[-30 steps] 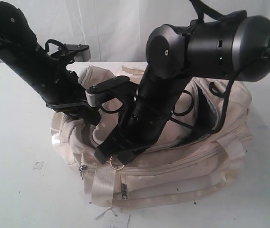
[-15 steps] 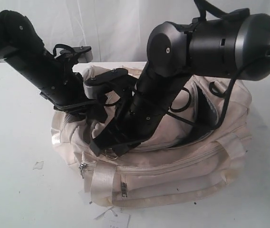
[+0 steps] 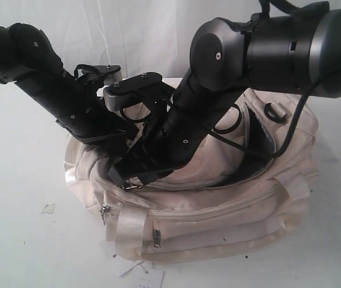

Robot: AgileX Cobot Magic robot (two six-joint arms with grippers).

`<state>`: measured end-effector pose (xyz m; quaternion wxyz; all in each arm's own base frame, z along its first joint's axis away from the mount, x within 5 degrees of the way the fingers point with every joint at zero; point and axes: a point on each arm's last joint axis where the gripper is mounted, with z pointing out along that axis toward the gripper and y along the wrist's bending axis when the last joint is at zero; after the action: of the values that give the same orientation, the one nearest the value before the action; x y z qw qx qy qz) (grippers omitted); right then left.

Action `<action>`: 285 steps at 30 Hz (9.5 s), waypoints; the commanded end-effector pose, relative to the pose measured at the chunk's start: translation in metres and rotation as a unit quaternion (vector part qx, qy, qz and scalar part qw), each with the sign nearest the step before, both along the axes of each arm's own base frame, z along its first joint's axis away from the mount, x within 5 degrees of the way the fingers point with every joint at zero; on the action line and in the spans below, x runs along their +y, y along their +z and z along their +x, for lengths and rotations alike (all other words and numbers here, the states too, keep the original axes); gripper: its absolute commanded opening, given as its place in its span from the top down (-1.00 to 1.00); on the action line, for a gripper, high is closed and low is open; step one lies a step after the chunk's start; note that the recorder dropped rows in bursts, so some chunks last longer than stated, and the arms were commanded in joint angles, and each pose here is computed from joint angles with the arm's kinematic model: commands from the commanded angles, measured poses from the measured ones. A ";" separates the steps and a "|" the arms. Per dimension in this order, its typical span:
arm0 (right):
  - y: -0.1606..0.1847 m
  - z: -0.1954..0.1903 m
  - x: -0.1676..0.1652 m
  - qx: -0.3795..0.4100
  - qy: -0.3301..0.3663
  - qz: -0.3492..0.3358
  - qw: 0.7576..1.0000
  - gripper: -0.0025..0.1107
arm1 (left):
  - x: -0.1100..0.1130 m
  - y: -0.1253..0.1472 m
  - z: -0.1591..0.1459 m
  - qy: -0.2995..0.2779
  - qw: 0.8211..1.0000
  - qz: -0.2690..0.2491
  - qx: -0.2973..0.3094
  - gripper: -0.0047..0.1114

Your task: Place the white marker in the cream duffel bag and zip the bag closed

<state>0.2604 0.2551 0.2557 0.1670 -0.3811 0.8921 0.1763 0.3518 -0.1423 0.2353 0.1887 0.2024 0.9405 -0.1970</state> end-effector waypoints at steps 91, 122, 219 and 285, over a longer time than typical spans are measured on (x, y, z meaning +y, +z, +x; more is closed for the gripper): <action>0.042 0.011 -0.052 -0.115 -0.094 -0.091 0.985 0.96 | -0.008 0.004 -0.015 -0.449 0.870 -0.074 -0.193 -0.17; 0.037 0.009 -0.069 -0.087 -0.105 -0.167 0.976 0.96 | -0.003 -0.002 0.002 -0.340 0.921 -0.044 -0.185 0.92; 0.061 0.098 -0.185 -0.259 -0.278 -0.044 0.924 0.96 | -0.104 0.017 -0.035 -0.329 0.906 -0.080 -0.254 0.92; -0.004 0.125 -0.189 -0.189 -0.239 -0.116 0.945 0.96 | -0.175 0.013 0.003 -0.307 0.856 0.015 -0.416 -0.19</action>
<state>0.3847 0.0690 0.2509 0.3222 -0.1934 0.9257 -0.0420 0.3543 -0.3251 0.2470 0.4911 0.5552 0.6590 -0.1278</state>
